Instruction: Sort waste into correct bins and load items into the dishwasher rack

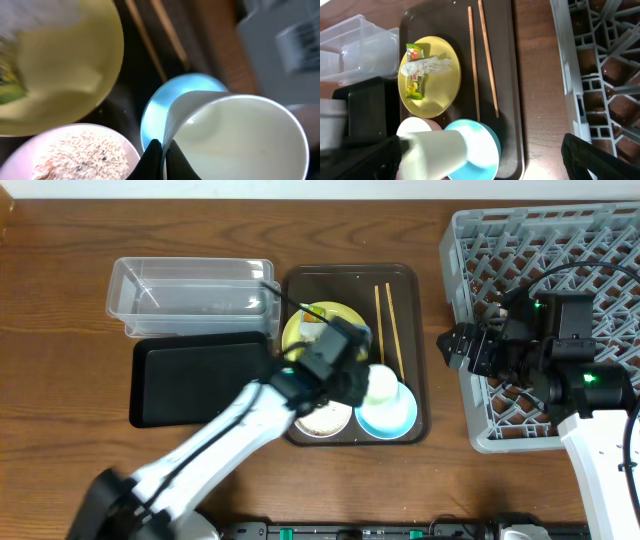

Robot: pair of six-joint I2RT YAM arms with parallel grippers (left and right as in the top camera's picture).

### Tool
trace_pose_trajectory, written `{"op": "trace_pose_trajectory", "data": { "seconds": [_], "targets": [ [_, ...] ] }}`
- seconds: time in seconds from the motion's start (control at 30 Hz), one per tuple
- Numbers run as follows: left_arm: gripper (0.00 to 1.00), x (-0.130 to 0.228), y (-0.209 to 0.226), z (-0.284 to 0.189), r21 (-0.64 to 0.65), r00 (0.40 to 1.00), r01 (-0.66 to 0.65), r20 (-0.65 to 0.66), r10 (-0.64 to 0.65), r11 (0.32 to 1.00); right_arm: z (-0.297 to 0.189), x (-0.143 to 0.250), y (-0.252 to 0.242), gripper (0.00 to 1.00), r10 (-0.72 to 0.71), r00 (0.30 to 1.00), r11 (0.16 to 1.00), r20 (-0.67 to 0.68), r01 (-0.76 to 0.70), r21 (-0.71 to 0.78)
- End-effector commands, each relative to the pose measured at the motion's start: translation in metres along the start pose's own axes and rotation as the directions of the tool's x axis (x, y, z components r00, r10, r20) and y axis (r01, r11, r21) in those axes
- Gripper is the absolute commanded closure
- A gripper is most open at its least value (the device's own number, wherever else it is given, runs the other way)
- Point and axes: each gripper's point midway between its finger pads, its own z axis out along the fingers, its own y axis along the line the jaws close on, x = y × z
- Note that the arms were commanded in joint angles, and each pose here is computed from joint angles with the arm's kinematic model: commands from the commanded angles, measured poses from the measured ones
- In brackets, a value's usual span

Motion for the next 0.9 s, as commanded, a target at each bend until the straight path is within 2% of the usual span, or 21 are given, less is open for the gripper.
{"op": "trace_pose_trajectory", "data": {
  "seconds": [0.0, 0.1, 0.17, 0.23, 0.3, 0.4, 0.53, 0.63, 0.7, 0.77, 0.87],
  "targets": [
    [0.94, -0.033, -0.01, -0.051, 0.154, 0.993, 0.036, 0.104, -0.053, 0.987, -0.009, -0.01, 0.008, 0.01, -0.059, 0.997, 0.998, 0.039, 0.06, -0.027],
    [0.94, -0.045, -0.012, -0.088, 0.355, 0.988, 0.068, 0.106, -0.112, 0.933, -0.013, -0.007, 0.041, 0.02, -0.224, 0.973, 0.95, 0.056, 0.231, -0.209],
    [0.94, -0.05, -0.015, -0.116, 0.521, 0.988, 0.054, 0.096, -0.121, 0.852, -0.025, -0.001, 0.077, 0.04, -0.351, 0.93, 0.838, 0.112, 0.365, -0.406],
    [0.94, -0.053, -0.018, -0.144, 0.67, 0.989, 0.042, 0.08, -0.128, 0.741, -0.04, 0.006, 0.106, 0.05, -0.4, 0.9, 0.718, 0.17, 0.424, -0.552],
    [0.94, -0.054, -0.017, -0.167, 0.759, 0.989, 0.032, 0.071, -0.131, 0.65, -0.053, 0.011, 0.131, 0.08, -0.424, 0.879, 0.612, 0.216, 0.454, -0.648],
    [0.94, -0.053, -0.014, -0.187, 0.818, 0.989, 0.024, 0.066, -0.136, 0.575, -0.062, 0.024, 0.161, 0.09, -0.474, 0.841, 0.492, 0.26, 0.498, -0.714],
    [0.94, -0.052, -0.016, -0.197, 0.848, 0.99, 0.007, 0.068, -0.121, 0.53, -0.064, 0.043, 0.194, 0.08, -0.544, 0.772, 0.381, 0.329, 0.577, -0.722],
    [0.94, -0.051, -0.018, -0.199, 0.857, 0.991, 0.003, 0.065, -0.113, 0.516, -0.055, 0.044, 0.208, 0.07, -0.547, 0.768, 0.415, 0.333, 0.594, -0.689],
    [0.94, -0.051, -0.018, -0.199, 0.856, 0.991, 0.002, 0.066, -0.113, 0.516, -0.056, 0.049, 0.218, 0.08, -0.557, 0.753, 0.384, 0.352, 0.608, -0.694],
    [0.94, -0.051, -0.018, -0.199, 0.857, 0.991, 0.002, 0.066, -0.113, 0.516, -0.057, 0.054, 0.229, 0.12, -0.567, 0.733, 0.348, 0.375, 0.626, -0.698],
    [0.94, -0.051, -0.018, -0.199, 0.856, 0.991, 0.003, 0.065, -0.114, 0.516, -0.055, 0.052, 0.234, 0.18, -0.562, 0.73, 0.355, 0.389, 0.637, -0.684]
  ]
}}
